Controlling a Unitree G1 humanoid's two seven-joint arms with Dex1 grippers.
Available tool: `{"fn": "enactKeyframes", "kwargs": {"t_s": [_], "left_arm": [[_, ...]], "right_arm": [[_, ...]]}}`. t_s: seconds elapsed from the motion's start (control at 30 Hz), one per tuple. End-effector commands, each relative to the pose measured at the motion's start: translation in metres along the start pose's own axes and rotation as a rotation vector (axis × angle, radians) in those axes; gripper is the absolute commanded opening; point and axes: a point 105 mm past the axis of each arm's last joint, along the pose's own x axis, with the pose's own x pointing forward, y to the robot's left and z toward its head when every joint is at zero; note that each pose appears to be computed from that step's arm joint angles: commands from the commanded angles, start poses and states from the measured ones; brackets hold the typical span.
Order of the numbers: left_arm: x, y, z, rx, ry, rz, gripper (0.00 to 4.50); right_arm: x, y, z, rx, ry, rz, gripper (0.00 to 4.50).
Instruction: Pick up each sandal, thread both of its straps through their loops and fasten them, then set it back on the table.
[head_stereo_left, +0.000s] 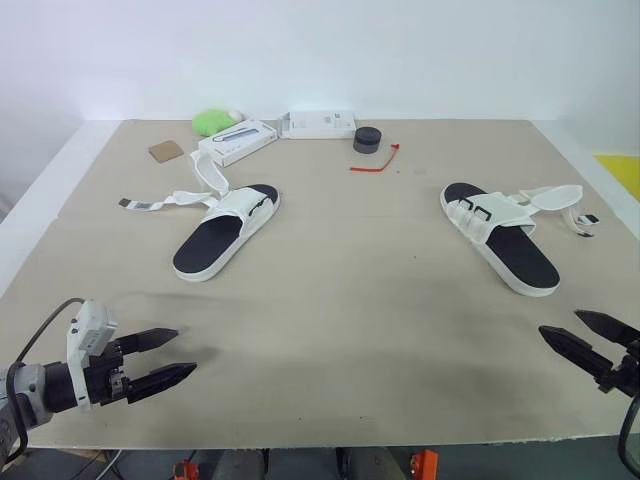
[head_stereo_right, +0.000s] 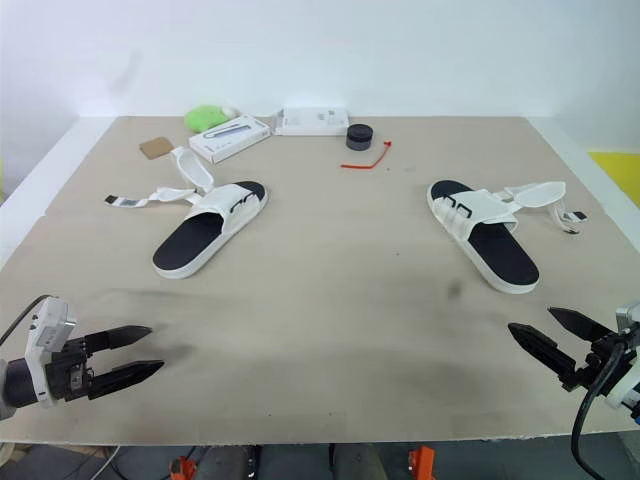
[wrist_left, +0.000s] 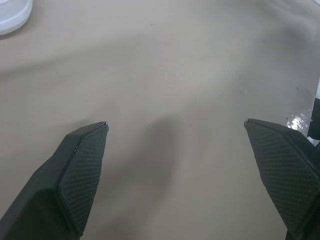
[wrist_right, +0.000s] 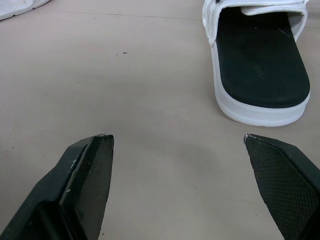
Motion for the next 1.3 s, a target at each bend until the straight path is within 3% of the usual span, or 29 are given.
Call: {"fn": "enactKeyframes", "kwargs": {"t_s": [0.03, 0.33, 0.5, 0.67, 0.83, 1.0, 1.3], "left_arm": [[0.001, -0.003, 0.008, 0.023, -0.019, 0.004, 4.50], [0.016, -0.017, 0.018, 0.035, -0.025, -0.088, 4.50], [0.042, -0.025, 0.025, 0.149, 0.033, -0.193, 4.50], [0.068, -0.054, 0.061, 0.267, -0.068, -0.375, 4.50], [0.082, -0.062, 0.077, 0.330, -0.105, -0.456, 4.50], [0.101, -0.067, 0.096, 0.314, -0.189, -0.499, 4.50], [0.116, -0.064, 0.112, 0.254, -0.322, -0.446, 4.50]], "right_arm": [[0.003, -0.003, 0.007, -0.017, -0.015, -0.005, 4.47], [0.010, -0.003, 0.011, -0.009, -0.026, -0.004, 4.47], [0.025, -0.004, 0.032, -0.017, -0.059, -0.015, 4.47], [0.058, -0.007, 0.058, -0.084, -0.068, -0.074, 4.47], [0.099, -0.013, 0.063, -0.140, -0.018, -0.154, 4.47], [0.147, -0.015, 0.064, -0.118, -0.004, -0.171, 4.47], [0.175, -0.032, 0.062, -0.116, -0.018, -0.207, 4.47]]}}
